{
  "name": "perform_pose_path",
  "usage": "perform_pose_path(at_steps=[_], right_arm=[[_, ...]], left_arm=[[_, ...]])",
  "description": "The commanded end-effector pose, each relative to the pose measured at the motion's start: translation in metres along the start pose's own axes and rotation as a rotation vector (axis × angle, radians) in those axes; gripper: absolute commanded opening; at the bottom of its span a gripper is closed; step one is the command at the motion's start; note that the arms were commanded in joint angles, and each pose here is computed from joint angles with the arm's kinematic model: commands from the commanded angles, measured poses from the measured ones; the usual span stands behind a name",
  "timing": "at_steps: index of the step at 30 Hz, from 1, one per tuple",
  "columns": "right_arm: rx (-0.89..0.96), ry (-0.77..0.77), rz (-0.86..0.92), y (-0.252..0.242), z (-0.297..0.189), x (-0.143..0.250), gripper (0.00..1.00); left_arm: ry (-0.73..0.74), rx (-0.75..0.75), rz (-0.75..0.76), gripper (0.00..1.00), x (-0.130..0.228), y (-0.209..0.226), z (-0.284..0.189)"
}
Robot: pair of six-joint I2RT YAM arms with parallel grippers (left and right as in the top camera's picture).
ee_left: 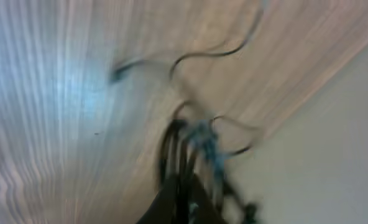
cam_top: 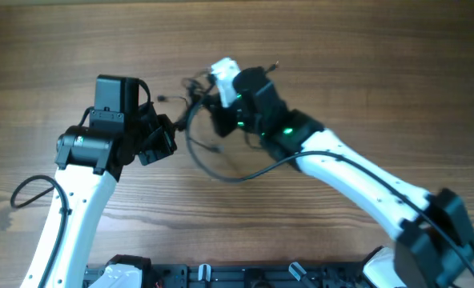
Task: Untangle cables
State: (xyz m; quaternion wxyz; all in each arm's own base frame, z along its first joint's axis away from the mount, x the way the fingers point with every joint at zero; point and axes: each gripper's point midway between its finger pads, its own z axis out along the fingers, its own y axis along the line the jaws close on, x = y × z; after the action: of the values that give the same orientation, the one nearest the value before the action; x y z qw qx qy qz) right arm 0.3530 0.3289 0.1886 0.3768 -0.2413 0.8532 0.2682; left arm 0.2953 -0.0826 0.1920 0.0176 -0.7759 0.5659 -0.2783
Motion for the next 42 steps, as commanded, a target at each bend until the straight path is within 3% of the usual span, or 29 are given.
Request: perform_pose_path(at_steps=[1,4,6,7,8,9,11,13,14,16,17,19,20,22,23,26,28,31,37,38,42], right_arm=[[0.249,0.017,0.091,-0.066,-0.076,-0.007,0.04],[0.385,0.103,0.197,-0.112,-0.122,0.018,0.04],[0.332,0.106,0.233,-0.111,-0.132,0.019,0.04],[0.255,0.101,0.238,-0.099,-0.128,0.016,0.04],[0.179,0.094,0.239,-0.087,-0.124,0.012,0.04],[0.086,0.082,0.241,-0.072,-0.12,0.006,0.05],[0.065,0.065,0.319,-0.07,-0.117,0.001,0.05],[0.071,0.064,0.398,-0.071,-0.115,0.002,0.04],[0.071,0.068,0.398,-0.071,-0.115,0.003,0.04],[0.043,0.077,0.41,-0.066,-0.115,0.003,0.05],[0.043,0.084,0.458,-0.065,-0.115,0.005,0.04],[0.065,0.127,0.621,-0.065,-0.116,0.017,0.05],[0.082,0.165,0.741,-0.064,-0.118,0.027,0.04],[0.047,0.181,0.815,-0.057,-0.118,0.028,0.04],[0.058,0.185,0.898,-0.057,-0.118,0.029,0.04],[0.104,0.212,1.014,-0.067,-0.124,0.04,0.04],[0.122,0.246,1.078,-0.077,-0.132,0.05,0.04],[-0.08,0.301,0.985,-0.054,-0.139,0.043,0.04],[-0.087,0.321,0.978,-0.051,-0.14,0.047,0.04],[-0.087,0.322,0.978,-0.051,-0.14,0.048,0.04],[-0.09,0.326,0.951,-0.051,-0.141,0.049,0.04]], left_arm=[[-0.095,0.073,-0.046,0.04,-0.016,-0.012,-0.005],[-0.119,0.09,-0.046,0.04,-0.02,-0.015,-0.005],[-0.126,0.094,-0.046,0.1,-0.021,-0.016,-0.006],[-0.125,0.094,-0.046,0.22,-0.021,-0.016,-0.005],[-0.125,0.092,-0.043,0.57,-0.02,-0.015,-0.005],[-0.124,0.091,-0.042,1.0,-0.02,-0.015,-0.005],[-0.119,0.082,-0.02,1.0,-0.019,-0.013,-0.005],[-0.035,0.133,0.414,1.0,0.005,-0.029,-0.005],[0.158,0.321,1.027,1.0,0.062,-0.051,-0.017],[0.413,0.535,1.527,1.0,0.121,-0.036,-0.041],[0.415,0.556,1.626,1.0,0.129,-0.029,-0.04],[0.342,0.53,1.687,0.78,0.137,-0.021,-0.029],[0.292,0.515,1.738,0.71,0.149,-0.012,-0.017],[0.226,0.475,1.825,0.63,0.158,0.002,0.0],[0.289,0.469,1.938,0.66,0.172,0.023,0.006],[0.477,0.501,2.044,0.64,0.191,0.056,-0.002],[0.489,0.469,2.054,0.56,0.187,0.061,0.0],[0.429,0.42,2.051,0.51,0.178,0.058,0.01],[0.478,0.353,2.089,0.54,0.186,0.08,0.032],[0.426,0.314,2.101,0.36,0.181,0.081,0.041],[0.347,0.256,2.103,0.04,0.171,0.076,0.058]])
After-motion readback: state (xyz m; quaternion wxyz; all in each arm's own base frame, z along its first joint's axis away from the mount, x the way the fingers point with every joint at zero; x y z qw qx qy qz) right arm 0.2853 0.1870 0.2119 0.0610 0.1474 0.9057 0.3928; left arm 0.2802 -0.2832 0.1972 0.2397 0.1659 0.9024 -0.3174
